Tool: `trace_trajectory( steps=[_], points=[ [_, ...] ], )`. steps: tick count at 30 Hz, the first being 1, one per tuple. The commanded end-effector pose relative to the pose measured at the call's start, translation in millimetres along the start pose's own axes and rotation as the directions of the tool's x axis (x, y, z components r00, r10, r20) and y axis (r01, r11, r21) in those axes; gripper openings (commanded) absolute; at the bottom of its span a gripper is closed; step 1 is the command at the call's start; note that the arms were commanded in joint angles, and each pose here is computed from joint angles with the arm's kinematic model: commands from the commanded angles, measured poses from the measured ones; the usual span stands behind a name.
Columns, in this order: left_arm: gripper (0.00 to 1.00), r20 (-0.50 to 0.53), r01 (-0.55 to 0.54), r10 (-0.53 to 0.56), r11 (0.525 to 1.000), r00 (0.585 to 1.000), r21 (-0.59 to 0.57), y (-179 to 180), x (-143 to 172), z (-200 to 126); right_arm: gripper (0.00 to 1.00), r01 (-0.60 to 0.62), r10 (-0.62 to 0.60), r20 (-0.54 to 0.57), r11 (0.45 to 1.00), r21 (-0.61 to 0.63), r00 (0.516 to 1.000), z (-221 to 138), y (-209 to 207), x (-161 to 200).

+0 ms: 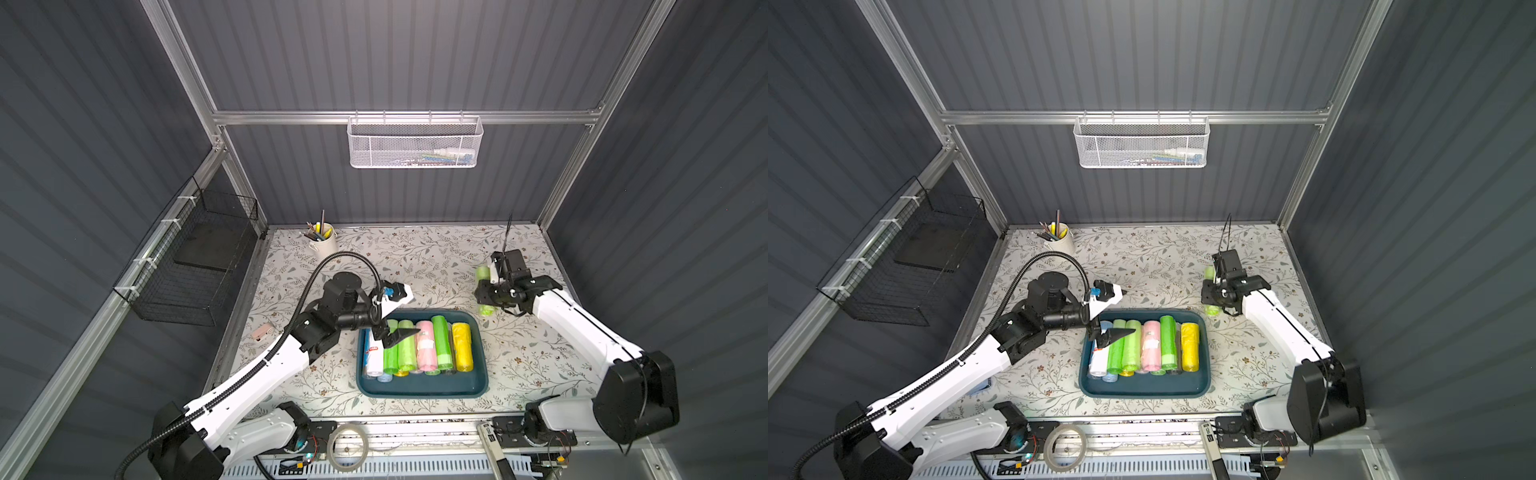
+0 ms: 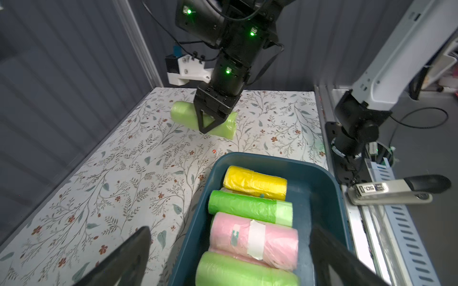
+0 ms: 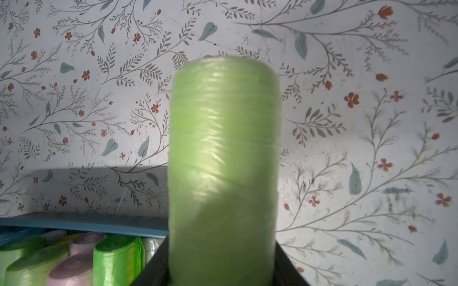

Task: Put the roll of trash bags into the storage box
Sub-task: Pick up the roll of trash bags from the center of the board, then place the roll of trash bags in the storage box.

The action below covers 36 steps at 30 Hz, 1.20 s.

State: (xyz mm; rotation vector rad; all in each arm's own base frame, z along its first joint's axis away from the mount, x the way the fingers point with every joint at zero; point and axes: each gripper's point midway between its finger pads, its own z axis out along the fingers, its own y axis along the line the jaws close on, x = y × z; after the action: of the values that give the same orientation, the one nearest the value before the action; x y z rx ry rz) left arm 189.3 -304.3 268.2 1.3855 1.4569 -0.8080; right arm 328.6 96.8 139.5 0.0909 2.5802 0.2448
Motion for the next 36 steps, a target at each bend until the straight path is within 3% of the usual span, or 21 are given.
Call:
trace_trajectory(
  steps=[1, 14, 36],
  points=[
    [1.00, -0.011, -0.074, 0.075, 0.993, 0.997, 0.090, -24.7, 8.0, -0.4, 0.46, 0.008, -0.008, -0.007, 0.998, -0.063, 1.000, -10.3, 16.7, 14.2],
    [1.00, -0.053, -0.078, 0.087, 0.984, 0.995, 0.159, -37.8, 18.3, 6.9, 0.46, 0.024, -0.038, -0.065, 0.980, -0.199, 0.997, -21.0, 63.0, 78.0],
    [1.00, -0.078, -0.069, 0.086, 0.978, 0.993, 0.196, -44.8, 23.8, 12.0, 0.46, -0.053, 0.025, -0.115, 0.969, -0.241, 0.993, -16.1, 63.4, 129.5]
  ],
)
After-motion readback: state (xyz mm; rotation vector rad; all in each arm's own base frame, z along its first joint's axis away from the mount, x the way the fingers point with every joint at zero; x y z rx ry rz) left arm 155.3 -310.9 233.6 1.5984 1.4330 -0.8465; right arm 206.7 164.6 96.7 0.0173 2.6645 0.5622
